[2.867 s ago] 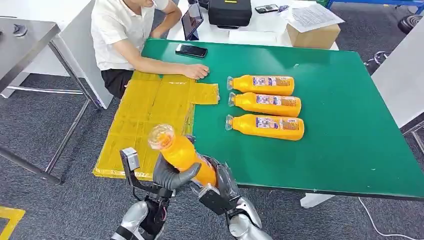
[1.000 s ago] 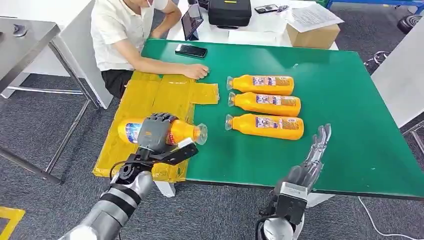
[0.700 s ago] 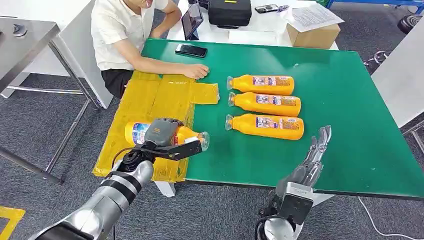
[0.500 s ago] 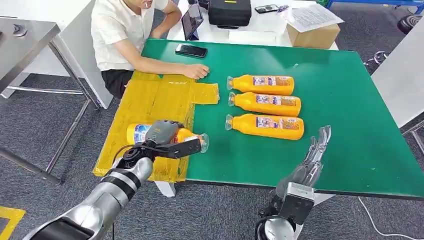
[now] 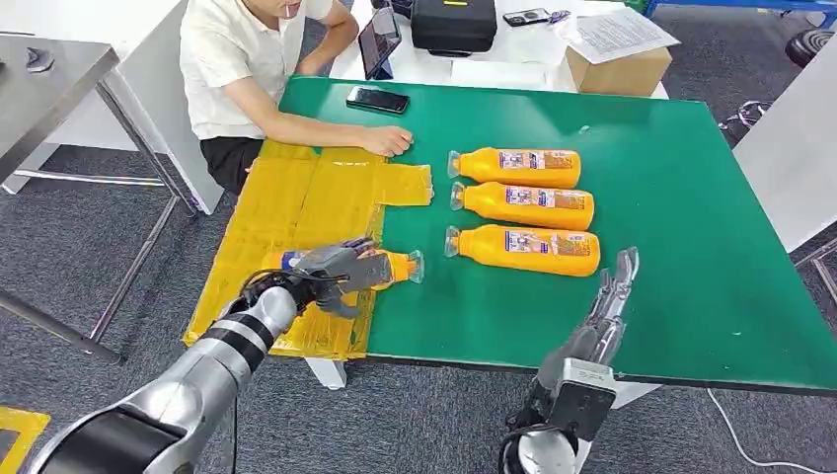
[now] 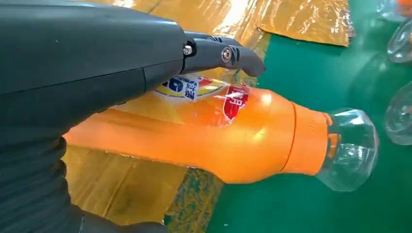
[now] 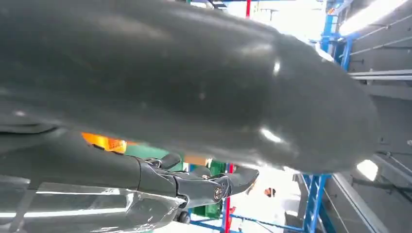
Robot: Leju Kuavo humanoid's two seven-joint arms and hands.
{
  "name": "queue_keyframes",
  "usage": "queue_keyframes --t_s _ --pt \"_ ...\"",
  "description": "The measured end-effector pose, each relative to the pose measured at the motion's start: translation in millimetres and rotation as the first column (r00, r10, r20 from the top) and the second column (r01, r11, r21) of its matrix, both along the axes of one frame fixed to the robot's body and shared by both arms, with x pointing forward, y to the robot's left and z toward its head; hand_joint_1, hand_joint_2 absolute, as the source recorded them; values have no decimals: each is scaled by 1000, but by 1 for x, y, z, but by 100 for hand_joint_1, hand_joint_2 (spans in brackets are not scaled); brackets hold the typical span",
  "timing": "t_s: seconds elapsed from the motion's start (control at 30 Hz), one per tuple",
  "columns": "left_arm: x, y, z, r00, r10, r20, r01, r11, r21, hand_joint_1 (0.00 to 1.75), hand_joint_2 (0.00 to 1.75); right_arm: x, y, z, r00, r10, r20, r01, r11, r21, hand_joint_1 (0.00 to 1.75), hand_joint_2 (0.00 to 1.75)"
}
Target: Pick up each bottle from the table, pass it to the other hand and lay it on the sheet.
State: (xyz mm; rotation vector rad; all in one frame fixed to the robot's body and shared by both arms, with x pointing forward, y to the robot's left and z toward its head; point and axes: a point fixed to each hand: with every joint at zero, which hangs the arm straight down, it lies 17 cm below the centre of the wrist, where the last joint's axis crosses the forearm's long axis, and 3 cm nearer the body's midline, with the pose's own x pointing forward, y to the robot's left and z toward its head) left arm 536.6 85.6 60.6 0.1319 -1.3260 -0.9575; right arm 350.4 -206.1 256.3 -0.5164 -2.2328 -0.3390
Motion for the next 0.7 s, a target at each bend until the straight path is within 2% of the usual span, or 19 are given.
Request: queue_keyframes --t_s 0.33,0.5,0.6,0.7 --pt "-4 0 -10 999 -1 -52 1 1000 0 0 175 4 5 -7 1000 16 -16 -16 1000 -6 0 0" --pt "-5 -5 -7 1000 -11 -27 10 999 -33 0 175 5 9 -9 1000 18 -23 -19 999 -29 0 0" --pt "-7 -20 9 999 -31 42 35 994 -107 0 175 4 10 -9 1000 16 -23 -18 999 -48 0 0" --pt "-12 -39 42 986 8 167 34 969 -243 0 175 3 10 -11 1000 13 -27 -15 998 -63 0 0"
